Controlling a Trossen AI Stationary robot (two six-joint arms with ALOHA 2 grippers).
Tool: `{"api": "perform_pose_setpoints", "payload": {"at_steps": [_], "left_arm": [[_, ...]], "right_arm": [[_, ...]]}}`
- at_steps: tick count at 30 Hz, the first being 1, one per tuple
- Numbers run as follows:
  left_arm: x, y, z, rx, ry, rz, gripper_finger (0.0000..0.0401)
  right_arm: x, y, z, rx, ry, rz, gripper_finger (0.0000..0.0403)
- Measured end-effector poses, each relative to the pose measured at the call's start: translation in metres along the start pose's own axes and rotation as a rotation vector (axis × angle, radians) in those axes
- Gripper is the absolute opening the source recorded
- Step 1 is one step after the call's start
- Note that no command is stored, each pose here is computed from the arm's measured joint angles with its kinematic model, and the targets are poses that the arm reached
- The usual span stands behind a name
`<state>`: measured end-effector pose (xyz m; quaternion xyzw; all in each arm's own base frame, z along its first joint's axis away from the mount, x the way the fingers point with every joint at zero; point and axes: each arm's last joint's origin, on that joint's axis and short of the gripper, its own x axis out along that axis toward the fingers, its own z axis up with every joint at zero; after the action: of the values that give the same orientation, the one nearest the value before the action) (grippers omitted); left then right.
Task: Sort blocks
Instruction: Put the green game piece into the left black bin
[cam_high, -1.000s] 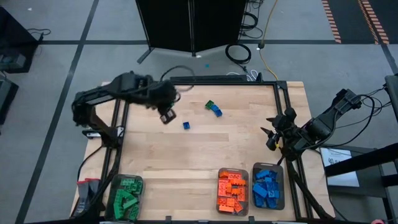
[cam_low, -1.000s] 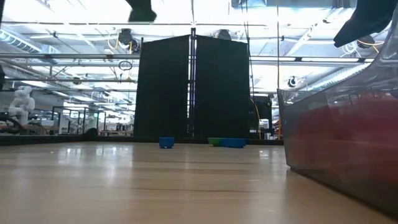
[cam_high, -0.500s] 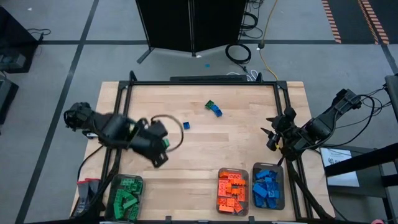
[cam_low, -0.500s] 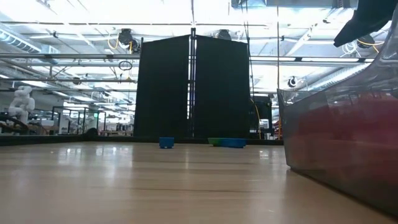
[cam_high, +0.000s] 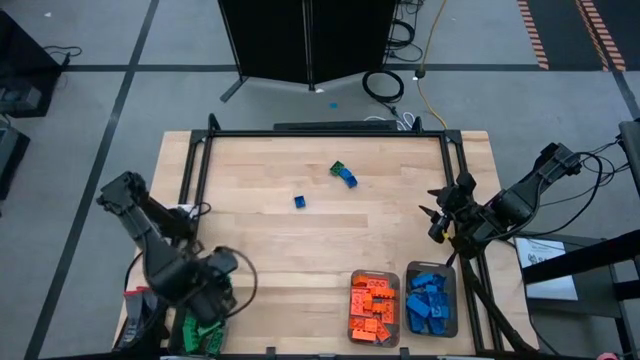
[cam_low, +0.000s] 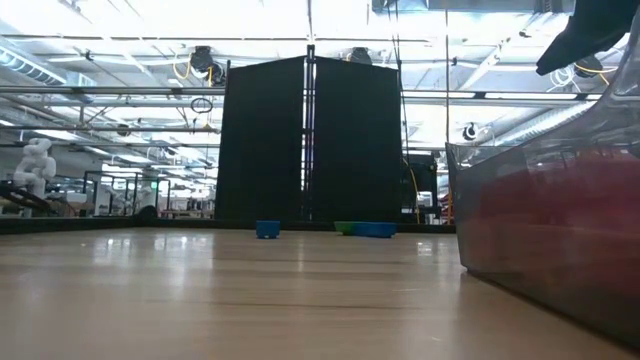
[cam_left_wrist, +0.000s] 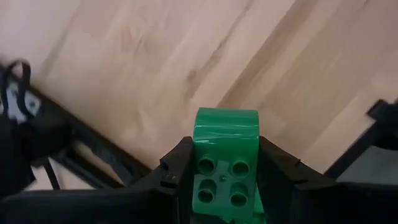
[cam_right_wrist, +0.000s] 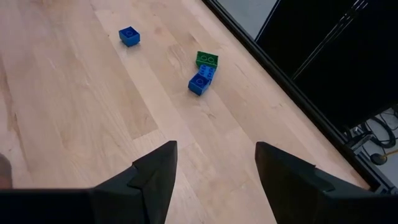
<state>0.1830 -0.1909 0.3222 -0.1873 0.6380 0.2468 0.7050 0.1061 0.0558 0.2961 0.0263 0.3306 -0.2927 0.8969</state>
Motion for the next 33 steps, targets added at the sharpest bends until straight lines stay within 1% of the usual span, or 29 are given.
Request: {"api": "perform_pose_setpoints", "payload": {"at_steps": [2, 7, 10, 13, 15, 17, 21, 25, 30, 33], "left_arm": [[0.004, 0.000, -0.013, -0.025, -0.001, 0.019, 0.0119], [0.005, 0.000, -0.048, -0.088, 0.007, 0.024, 0.0119], [0.007, 0.003, -0.070, -0.174, 0.002, 0.031, 0.0119], [0.009, 0.007, -0.091, -0.285, 0.007, 0.044, 0.0119], [0.010, 0.010, -0.102, -0.328, 0.009, 0.050, 0.0119], [0.011, 0.012, -0.107, -0.313, 0.038, 0.071, 0.0119], [0.021, 0.013, -0.110, -0.318, 0.029, 0.089, 0.0119], [0.036, 0.005, -0.112, -0.340, 0.055, 0.032, 0.0119], [0.061, -0.006, -0.111, -0.371, 0.087, -0.058, 0.0119], [0.074, -0.006, -0.110, -0.382, 0.078, -0.063, 0.0119]], "right_arm": [[0.000, 0.000, 0.000, 0.001, 0.000, 0.000, 0.0212], [0.000, 0.000, 0.000, 0.001, -0.002, -0.001, 0.0212], [0.000, 0.000, 0.000, 0.001, -0.002, -0.001, 0.0212], [0.000, 0.000, 0.000, 0.002, -0.002, -0.001, 0.0212], [0.000, 0.000, 0.000, -0.003, -0.002, -0.001, 0.0212], [0.000, 0.000, 0.000, -0.012, -0.003, -0.001, 0.0212], [0.000, 0.000, 0.000, -0.020, -0.002, -0.001, 0.0212], [0.000, 0.000, 0.000, -0.021, -0.003, 0.000, 0.0212], [0.000, 0.000, 0.000, -0.021, -0.003, 0.000, 0.0212], [0.000, 0.000, 0.000, -0.021, -0.002, 0.000, 0.0212]]}}
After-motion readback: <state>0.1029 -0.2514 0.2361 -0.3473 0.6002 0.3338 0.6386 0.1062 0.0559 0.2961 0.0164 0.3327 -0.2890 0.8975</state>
